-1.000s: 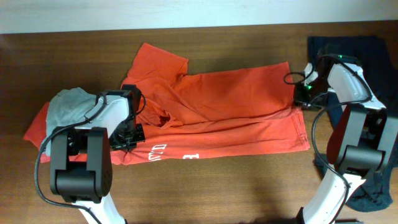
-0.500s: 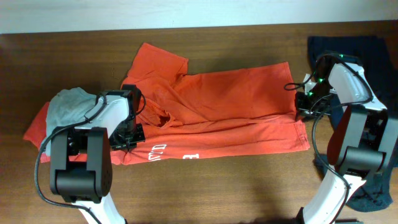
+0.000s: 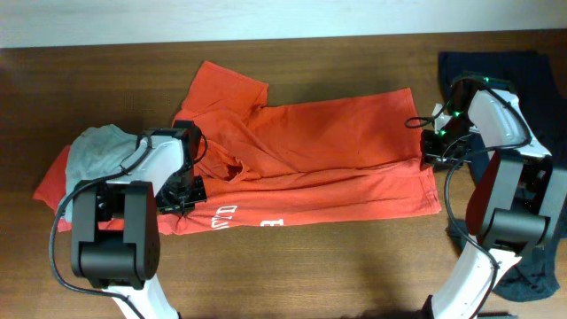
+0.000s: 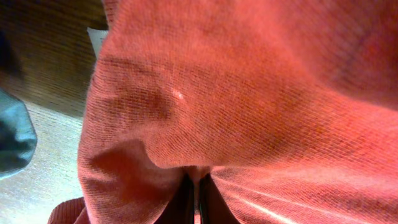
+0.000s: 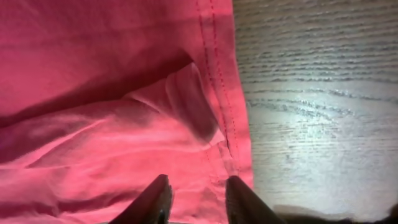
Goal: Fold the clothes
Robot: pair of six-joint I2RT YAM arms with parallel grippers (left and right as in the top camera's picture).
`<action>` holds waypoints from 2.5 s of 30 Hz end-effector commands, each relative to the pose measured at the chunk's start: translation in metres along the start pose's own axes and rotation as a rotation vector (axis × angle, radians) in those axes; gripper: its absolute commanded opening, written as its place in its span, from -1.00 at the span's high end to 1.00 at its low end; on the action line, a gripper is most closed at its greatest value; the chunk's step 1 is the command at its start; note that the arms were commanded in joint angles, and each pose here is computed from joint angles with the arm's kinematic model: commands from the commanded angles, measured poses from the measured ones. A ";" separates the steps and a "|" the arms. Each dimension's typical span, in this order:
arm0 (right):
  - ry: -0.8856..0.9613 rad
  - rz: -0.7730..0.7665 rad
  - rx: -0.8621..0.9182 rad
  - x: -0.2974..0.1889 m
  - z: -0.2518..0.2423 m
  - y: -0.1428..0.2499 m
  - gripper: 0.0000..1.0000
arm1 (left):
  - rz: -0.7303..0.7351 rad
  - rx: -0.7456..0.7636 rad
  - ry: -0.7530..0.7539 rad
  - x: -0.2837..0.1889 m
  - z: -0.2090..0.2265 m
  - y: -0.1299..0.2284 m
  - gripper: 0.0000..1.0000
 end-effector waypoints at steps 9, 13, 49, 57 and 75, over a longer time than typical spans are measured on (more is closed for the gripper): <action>0.014 0.008 0.005 -0.036 0.002 0.010 0.39 | 0.039 0.002 -0.039 0.027 0.002 0.003 0.89; -0.042 0.057 0.012 -0.006 0.008 0.022 0.44 | 0.039 0.002 -0.039 0.028 0.002 0.003 0.89; 0.070 0.226 0.226 0.058 -0.005 0.087 0.47 | 0.096 0.020 -0.091 -0.003 0.017 0.014 0.99; 0.059 -0.150 0.145 -0.059 0.007 0.057 0.09 | -0.224 -0.007 0.093 -0.110 0.015 -0.015 0.36; 0.080 -0.306 0.095 -0.110 0.012 0.058 -0.10 | -0.675 0.240 0.442 -0.169 -0.034 -0.139 -0.23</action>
Point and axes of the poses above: each gripper's point midway between its finger pads, its own x axis out along the fingers, its own z axis along the line the jaws close on, y = z × x, the point moved 2 cm from there along -x, back along the fingers, and after that the axes turned 7 degrees about -x, right-handed, at the moved point
